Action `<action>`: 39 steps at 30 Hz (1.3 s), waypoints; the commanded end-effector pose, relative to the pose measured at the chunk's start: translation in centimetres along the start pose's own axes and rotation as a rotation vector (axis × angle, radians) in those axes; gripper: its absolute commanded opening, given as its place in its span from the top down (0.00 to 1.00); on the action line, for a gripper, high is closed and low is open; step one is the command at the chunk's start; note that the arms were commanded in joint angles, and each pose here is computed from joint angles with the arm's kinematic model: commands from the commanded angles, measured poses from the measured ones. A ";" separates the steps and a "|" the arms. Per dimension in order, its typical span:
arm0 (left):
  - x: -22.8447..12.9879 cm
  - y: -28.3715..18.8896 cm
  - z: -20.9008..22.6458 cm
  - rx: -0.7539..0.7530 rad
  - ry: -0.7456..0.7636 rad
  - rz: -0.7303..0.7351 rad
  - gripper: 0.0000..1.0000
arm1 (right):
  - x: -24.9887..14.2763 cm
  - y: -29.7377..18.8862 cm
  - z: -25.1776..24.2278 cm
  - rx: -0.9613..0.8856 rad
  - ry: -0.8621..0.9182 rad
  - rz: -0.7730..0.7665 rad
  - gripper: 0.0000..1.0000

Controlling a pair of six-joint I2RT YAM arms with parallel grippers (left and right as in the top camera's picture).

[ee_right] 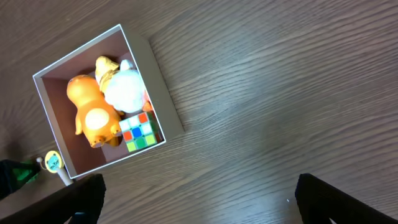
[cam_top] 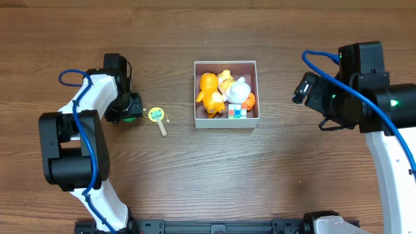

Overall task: Pack container
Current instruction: 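Place the green round toy into the box and release it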

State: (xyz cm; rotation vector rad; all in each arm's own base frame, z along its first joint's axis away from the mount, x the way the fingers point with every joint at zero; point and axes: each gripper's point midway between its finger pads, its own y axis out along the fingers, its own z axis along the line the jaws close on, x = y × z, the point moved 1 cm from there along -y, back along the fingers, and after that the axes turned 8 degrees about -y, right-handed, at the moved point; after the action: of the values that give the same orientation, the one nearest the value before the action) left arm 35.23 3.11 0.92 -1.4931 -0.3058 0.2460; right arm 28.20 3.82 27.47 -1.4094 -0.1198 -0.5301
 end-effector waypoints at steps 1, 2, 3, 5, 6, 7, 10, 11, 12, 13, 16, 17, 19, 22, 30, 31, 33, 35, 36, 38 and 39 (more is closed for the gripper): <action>-0.4 0.8 0.2 0.012 -0.001 0.018 0.46 | 0.5 -0.7 -0.1 -0.005 0.002 -0.032 0.00; -0.4 0.7 0.2 0.012 -0.001 0.016 0.45 | 0.5 -0.7 -0.1 -0.005 0.002 -0.032 0.00; -0.2 0.6 0.2 0.012 -0.001 0.010 0.45 | 0.4 -0.7 -0.1 -0.005 0.002 -0.032 0.00; 0.5 0.1 0.0 0.006 -0.003 -0.008 0.47 | 0.4 -0.7 -0.1 -0.005 0.002 -0.032 0.00; 0.8 -0.2 -0.1 0.005 -0.003 -0.011 0.49 | 0.4 -0.7 -0.1 -0.005 0.001 -0.032 0.00; 1.0 -0.8 -0.1 0.005 -0.003 -0.009 0.51 | 0.5 -0.7 -0.1 -0.005 0.001 -0.032 0.00; 2.1 -4.0 -0.3 0.007 0.000 -0.001 0.54 | 0.5 -0.7 -0.1 -0.003 0.002 -0.035 0.00; 2.6 -5.3 -0.4 0.005 0.001 -0.004 0.55 | 0.5 -0.7 -0.1 -0.003 0.002 -0.035 0.00; 2.9 -6.7 -0.6 0.004 0.003 -0.006 0.56 | 0.5 -0.7 -0.1 -0.003 0.002 -0.035 0.00; 3.3 -8.9 -0.9 -0.003 0.009 -0.011 0.57 | 0.5 -0.7 -0.1 -0.003 0.002 -0.034 0.00; 3.9 -16.5 -4.2 -0.125 0.054 -0.054 0.54 | 0.5 -0.7 -0.1 -0.004 0.002 -0.032 0.00; 3.4 -18.9 -6.3 -0.191 0.093 -0.070 0.51 | 0.5 -0.7 -0.1 -0.004 0.002 -0.032 0.00; 2.2 -21.7 -10.6 -0.278 0.180 -0.103 0.49 | 0.5 -0.7 -0.1 -0.004 0.002 -0.032 0.00; 0.0 -22.4 -16.8 -0.330 0.276 -0.152 0.46 | 0.4 -0.7 -0.1 -0.005 0.002 -0.031 0.00; -5.4 -16.1 -26.7 -0.264 0.397 -0.172 0.43 | 0.4 -0.7 -0.1 -0.005 0.002 -0.031 0.00; -5.8 -14.7 -27.2 -0.248 0.405 -0.150 0.44 | 0.4 -0.7 -0.1 -0.005 0.002 -0.031 0.00; -6.8 -11.4 -28.7 -0.222 0.433 -0.098 0.45 | 0.4 -0.7 -0.1 -0.005 0.001 -0.031 0.00; -7.6 -9.1 -29.8 -0.226 0.449 -0.053 0.47 | 0.4 -0.7 -0.1 -0.006 0.001 -0.029 0.00; -7.7 -8.5 -29.9 -0.222 0.451 -0.043 0.47 | 0.4 -0.7 -0.1 -0.006 0.001 -0.029 0.00; -7.9 -8.2 -30.0 -0.226 0.453 -0.027 0.32 | 0.4 -0.7 -0.1 -0.006 0.002 -0.028 0.00; -7.8 -8.7 -29.8 -0.227 0.449 -0.027 0.21 | 0.4 -0.7 -0.1 -0.006 0.001 -0.028 0.00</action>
State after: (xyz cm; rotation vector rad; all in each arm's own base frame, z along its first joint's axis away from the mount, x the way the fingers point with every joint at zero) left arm 38.45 -27.84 6.97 -1.6955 0.0079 -0.1789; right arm 28.16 3.80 27.45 -1.4108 -0.1184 -0.5291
